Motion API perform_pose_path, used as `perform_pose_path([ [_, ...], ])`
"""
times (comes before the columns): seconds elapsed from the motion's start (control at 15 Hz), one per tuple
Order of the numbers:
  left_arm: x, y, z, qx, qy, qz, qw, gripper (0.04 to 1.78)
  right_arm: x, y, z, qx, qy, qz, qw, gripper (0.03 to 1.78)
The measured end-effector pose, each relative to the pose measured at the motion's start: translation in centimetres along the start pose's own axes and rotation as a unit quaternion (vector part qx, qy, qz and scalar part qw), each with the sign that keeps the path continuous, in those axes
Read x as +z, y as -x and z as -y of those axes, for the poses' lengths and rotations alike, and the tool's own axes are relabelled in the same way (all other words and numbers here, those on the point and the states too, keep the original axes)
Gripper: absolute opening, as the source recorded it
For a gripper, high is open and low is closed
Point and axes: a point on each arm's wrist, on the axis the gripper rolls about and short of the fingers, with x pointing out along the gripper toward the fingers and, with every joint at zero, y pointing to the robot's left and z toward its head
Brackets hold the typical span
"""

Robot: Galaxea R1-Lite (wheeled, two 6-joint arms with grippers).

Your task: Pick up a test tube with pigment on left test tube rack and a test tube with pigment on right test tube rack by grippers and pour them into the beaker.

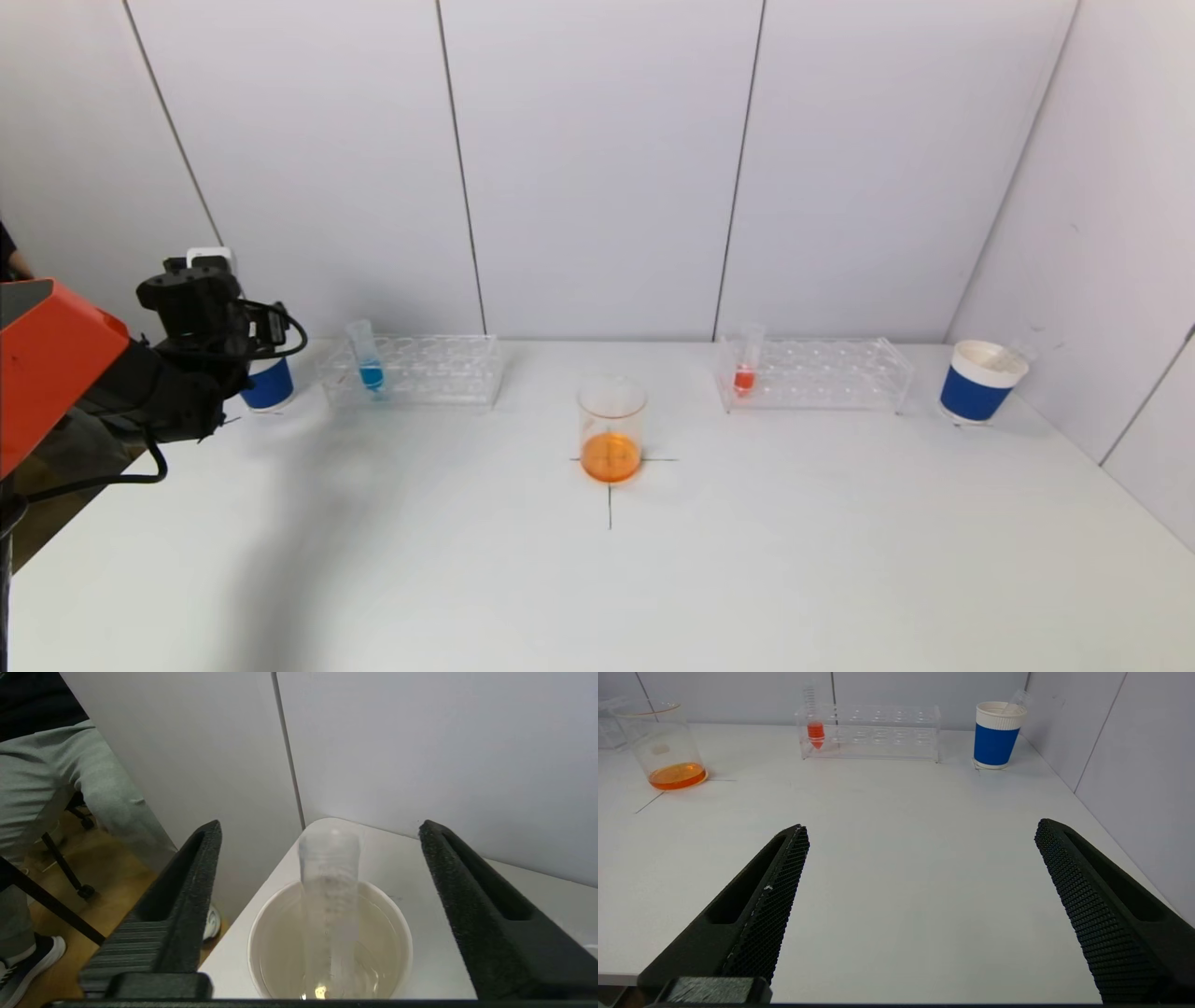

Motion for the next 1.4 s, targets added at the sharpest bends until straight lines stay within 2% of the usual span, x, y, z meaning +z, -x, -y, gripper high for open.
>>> perform_pose_path([
  [0.2, 0.4, 0.1, -0.1, -0.001, 0.001, 0.004, 1.0, 1.74, 0.0, 0.0, 0.0, 0.0, 0.0, 0.0, 1.0, 1.76],
  [0.4, 2.1, 0.8, -0.4, -0.007, 0.005, 0.019, 1.0, 1.77, 0.0, 0.0, 0.0, 0.0, 0.0, 0.0, 1.0, 1.76],
  [0.6, 5.3, 3.3, -0.6, -0.019, 0.011, 0.043, 0.999, 1.76, 0.0, 0.0, 0.0, 0.0, 0.0, 0.0, 1.0, 1.76],
  [0.8, 8.8, 8.3, -0.6, -0.043, 0.016, 0.068, 0.997, 1.76, 0.0, 0.0, 0.0, 0.0, 0.0, 0.0, 1.0, 1.76],
  [1.0, 11.1, 14.9, -1.0, -0.077, 0.019, 0.086, 0.993, 1.76, 0.0, 0.0, 0.0, 0.0, 0.0, 0.0, 1.0, 1.76],
  [1.2, 11.9, 21.3, -2.6, -0.099, 0.021, 0.093, 0.991, 1.76, 0.0, 0.0, 0.0, 0.0, 0.0, 0.0, 1.0, 1.76],
  [1.4, 10.2, 26.4, -4.8, -0.091, 0.011, 0.079, 0.993, 1.76, 0.0, 0.0, 0.0, 0.0, 0.0, 0.0, 1.0, 1.76],
])
